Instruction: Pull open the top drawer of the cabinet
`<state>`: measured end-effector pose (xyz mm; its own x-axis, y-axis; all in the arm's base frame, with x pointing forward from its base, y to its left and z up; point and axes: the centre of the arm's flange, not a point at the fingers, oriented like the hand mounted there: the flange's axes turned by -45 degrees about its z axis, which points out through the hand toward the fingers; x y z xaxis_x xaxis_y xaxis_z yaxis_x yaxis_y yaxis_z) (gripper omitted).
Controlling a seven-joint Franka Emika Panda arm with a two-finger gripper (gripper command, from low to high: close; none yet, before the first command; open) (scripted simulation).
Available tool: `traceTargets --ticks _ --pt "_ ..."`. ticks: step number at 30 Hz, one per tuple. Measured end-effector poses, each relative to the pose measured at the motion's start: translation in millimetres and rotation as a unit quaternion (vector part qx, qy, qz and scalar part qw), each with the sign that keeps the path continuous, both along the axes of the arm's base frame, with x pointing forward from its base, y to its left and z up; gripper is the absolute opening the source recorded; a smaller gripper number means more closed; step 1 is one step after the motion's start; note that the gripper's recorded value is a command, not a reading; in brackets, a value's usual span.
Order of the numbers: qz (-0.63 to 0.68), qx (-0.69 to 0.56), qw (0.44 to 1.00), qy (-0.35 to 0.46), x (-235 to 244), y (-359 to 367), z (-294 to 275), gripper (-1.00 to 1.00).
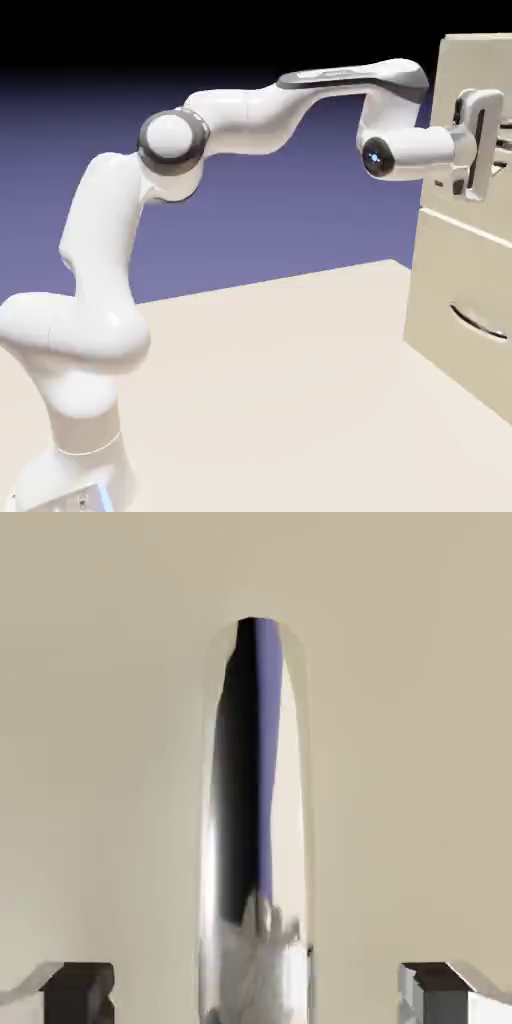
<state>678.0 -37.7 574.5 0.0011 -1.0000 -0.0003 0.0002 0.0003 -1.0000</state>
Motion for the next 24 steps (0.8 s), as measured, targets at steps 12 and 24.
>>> traceTargets --ticks 12,24 --pt "0.0 0.0 1.0 0.0 -77 0 0 -1.0" --pt "0.0 0.0 1.0 0.0 -140 0 0 -1.0"
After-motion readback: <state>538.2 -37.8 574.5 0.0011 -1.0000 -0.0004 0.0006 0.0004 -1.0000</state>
